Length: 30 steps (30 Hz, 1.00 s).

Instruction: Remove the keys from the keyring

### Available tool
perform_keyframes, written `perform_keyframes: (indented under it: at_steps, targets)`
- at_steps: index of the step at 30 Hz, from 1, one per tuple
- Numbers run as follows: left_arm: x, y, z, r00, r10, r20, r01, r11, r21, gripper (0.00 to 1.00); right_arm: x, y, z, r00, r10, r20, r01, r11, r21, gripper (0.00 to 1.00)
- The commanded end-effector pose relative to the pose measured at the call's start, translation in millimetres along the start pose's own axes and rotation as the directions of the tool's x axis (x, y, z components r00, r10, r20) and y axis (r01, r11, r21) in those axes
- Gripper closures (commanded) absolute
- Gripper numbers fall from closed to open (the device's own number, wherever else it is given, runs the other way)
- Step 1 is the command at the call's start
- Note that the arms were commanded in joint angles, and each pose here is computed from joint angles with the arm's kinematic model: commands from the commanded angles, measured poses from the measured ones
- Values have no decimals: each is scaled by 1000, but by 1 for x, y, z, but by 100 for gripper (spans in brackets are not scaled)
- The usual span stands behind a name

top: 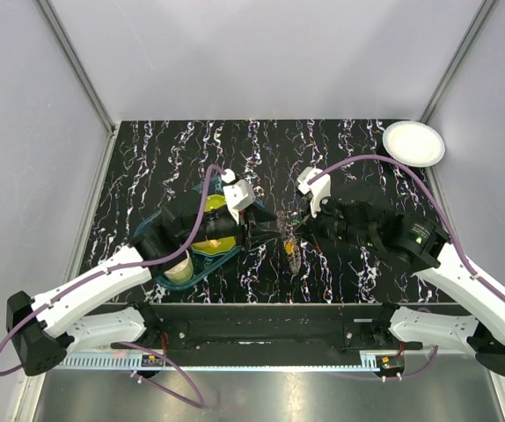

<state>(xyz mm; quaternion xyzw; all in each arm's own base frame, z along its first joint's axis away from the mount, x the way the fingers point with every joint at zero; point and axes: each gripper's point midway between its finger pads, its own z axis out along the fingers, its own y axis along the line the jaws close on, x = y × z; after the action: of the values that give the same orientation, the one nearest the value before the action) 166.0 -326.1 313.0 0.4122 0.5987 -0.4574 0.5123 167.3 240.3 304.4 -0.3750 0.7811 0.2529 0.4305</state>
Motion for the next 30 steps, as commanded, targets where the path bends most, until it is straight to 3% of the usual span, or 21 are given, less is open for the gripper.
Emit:
perform_keyframes:
  at_steps: [1,7,16,24,30]
  targets:
    - [-34,-13,8,994,66,85,-72,995,66,53,-20,4,-8,997,9,78,-8,1000,-15,100]
    - [-30,-15,10,991,114,66,-119,989,91,53,-18,8,-8,996,3,86,1,999,-43,100]
    - [-28,-33,7,974,221,46,-225,949,220,53,-15,12,-17,981,-111,158,124,989,-77,100]
    - [-15,-43,13,975,223,3,-212,923,321,50,-13,18,-22,966,-172,193,196,974,-112,100]
    - [-17,-40,18,972,237,7,-226,920,320,51,-16,21,-27,950,-214,226,245,962,-119,100]
